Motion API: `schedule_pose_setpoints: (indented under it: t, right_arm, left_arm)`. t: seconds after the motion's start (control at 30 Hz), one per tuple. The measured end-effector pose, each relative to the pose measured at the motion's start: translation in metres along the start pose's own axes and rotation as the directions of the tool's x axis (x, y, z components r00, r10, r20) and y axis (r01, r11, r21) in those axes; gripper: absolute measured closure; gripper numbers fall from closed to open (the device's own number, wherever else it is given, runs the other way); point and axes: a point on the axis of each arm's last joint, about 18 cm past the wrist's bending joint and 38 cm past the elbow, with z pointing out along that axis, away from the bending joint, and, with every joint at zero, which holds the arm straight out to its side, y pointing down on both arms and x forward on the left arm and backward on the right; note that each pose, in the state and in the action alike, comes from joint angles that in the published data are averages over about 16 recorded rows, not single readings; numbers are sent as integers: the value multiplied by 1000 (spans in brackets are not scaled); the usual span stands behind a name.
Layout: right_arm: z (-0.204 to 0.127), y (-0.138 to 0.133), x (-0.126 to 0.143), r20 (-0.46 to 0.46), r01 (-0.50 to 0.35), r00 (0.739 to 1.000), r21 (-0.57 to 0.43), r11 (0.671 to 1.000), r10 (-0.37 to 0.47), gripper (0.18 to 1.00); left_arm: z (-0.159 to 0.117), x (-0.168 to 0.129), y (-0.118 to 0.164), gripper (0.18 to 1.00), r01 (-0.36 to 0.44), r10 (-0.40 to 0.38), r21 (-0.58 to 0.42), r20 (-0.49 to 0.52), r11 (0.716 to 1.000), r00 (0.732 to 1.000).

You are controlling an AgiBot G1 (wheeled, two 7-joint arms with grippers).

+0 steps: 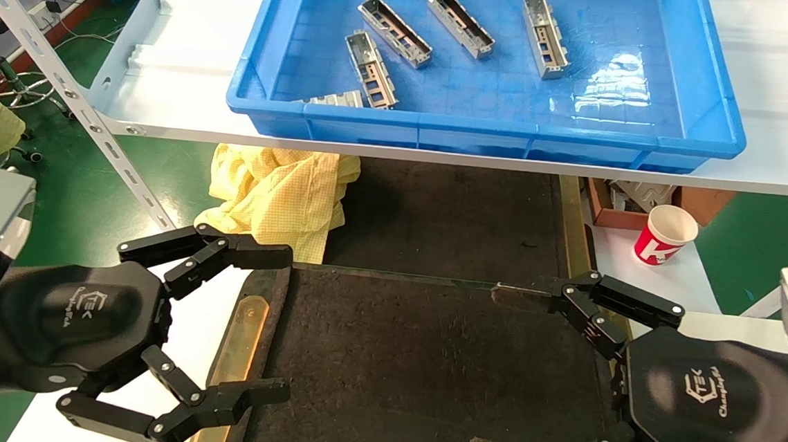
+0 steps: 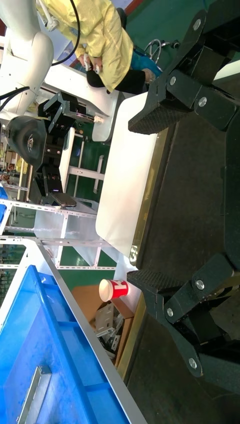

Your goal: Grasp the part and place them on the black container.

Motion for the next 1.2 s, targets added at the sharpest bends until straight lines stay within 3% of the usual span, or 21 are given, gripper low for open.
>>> schedule_pose_setpoints:
  t: [0.63,1.03,1.2]
  right_arm:
    - [0,0,0,0,0,1000,0,1000,0,178]
    - [0,0,0,0,0,1000,0,1000,0,178]
    - [0,0,0,0,0,1000,0,1000,0,178]
  left_arm:
    - [0,0,0,216,0,0,0,0,1000,1000]
    - [0,0,0,364,0,0,0,0,1000,1000]
    - [0,0,0,473,0,0,0,0,1000,1000]
